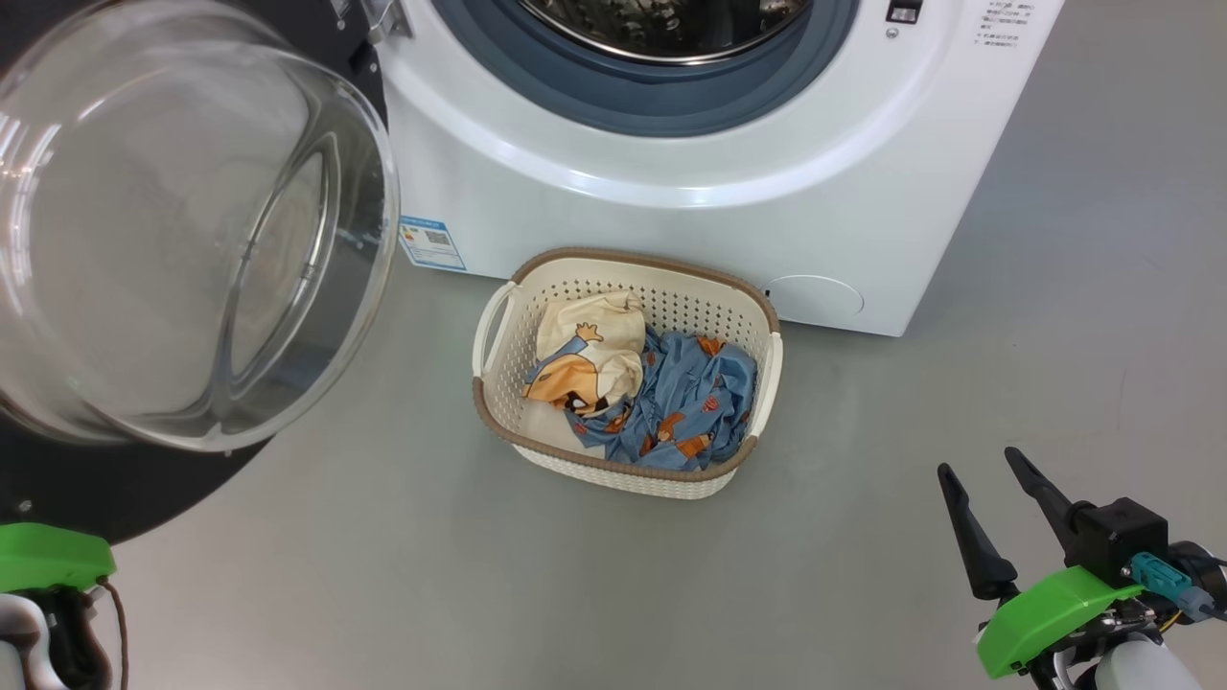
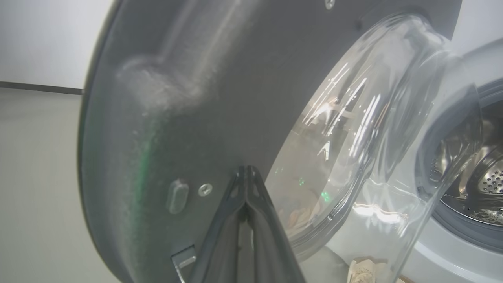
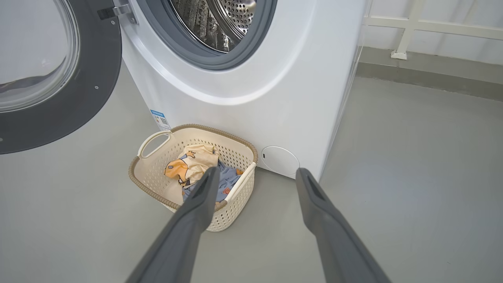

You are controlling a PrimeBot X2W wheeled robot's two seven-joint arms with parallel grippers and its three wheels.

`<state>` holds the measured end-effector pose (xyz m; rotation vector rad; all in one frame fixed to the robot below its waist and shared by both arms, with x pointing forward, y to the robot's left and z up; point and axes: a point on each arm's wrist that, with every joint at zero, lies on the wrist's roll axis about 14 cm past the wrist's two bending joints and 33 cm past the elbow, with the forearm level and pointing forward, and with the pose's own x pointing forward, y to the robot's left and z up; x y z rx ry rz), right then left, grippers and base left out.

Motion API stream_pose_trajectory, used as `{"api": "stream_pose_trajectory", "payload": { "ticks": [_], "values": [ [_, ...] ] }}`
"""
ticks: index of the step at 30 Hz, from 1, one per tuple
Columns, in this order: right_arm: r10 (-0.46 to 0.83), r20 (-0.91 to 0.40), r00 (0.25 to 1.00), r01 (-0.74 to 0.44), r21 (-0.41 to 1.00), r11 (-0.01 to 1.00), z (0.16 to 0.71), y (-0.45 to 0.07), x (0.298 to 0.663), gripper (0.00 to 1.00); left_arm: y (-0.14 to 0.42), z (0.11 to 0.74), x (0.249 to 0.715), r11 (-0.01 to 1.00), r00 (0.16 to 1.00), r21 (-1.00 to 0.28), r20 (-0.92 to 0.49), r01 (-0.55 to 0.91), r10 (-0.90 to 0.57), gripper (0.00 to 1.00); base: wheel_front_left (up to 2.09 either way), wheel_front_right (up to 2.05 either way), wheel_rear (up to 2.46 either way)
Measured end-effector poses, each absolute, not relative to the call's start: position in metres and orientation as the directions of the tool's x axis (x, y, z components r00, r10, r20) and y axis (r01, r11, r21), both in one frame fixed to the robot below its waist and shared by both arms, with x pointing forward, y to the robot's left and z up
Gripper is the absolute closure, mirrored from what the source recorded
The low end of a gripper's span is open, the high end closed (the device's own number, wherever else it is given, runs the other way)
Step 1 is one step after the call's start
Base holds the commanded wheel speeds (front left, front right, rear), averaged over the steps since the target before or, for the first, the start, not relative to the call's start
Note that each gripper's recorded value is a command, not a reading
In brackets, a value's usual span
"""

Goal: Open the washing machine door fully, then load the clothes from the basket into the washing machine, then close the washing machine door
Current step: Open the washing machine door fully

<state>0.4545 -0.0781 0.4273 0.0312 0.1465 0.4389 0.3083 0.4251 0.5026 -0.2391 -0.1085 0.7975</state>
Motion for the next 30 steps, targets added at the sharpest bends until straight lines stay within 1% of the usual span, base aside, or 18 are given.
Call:
{"api": "stream_pose_trajectory", "payload": {
  "ticks": [4,10,15,19,25,30],
  "values": [
    [0.420,-0.138,0.897,-0.416,0.061,0.907,0.427,-0.081,0.454,0.00,0.427,0.502,0.312,0.683,0.701,-0.229,0.005,-0.694,0.714,1.00,0.00,0.00,0.00],
    [0.408,-0.131,0.904,-0.404,0.057,0.913,0.430,-0.085,0.453,0.00,0.427,0.504,0.313,0.693,0.709,-0.227,0.014,-0.685,0.705,1.00,0.00,0.00,0.00],
    [0.396,-0.118,0.911,-0.392,0.059,0.918,0.436,-0.088,0.452,0.00,0.421,0.521,0.318,0.718,0.725,-0.231,0.073,-0.656,0.685,1.00,0.00,0.00,0.00],
    [0.374,-0.101,0.922,-0.370,0.060,0.927,0.443,-0.094,0.451,0.00,0.409,0.541,0.322,0.754,0.746,-0.248,0.146,-0.608,0.650,1.00,0.00,0.00,0.00],
    [0.353,-0.087,0.932,-0.349,0.062,0.935,0.449,-0.100,0.449,0.00,0.386,0.554,0.330,0.810,0.789,-0.223,0.195,-0.543,0.583,1.00,0.00,0.00,0.00],
    [0.315,-0.077,0.946,-0.310,0.072,0.948,0.453,-0.112,0.442,0.00,0.346,0.570,0.348,0.883,0.849,-0.203,0.252,-0.423,0.464,1.00,0.00,0.00,0.00]
  ]
}}
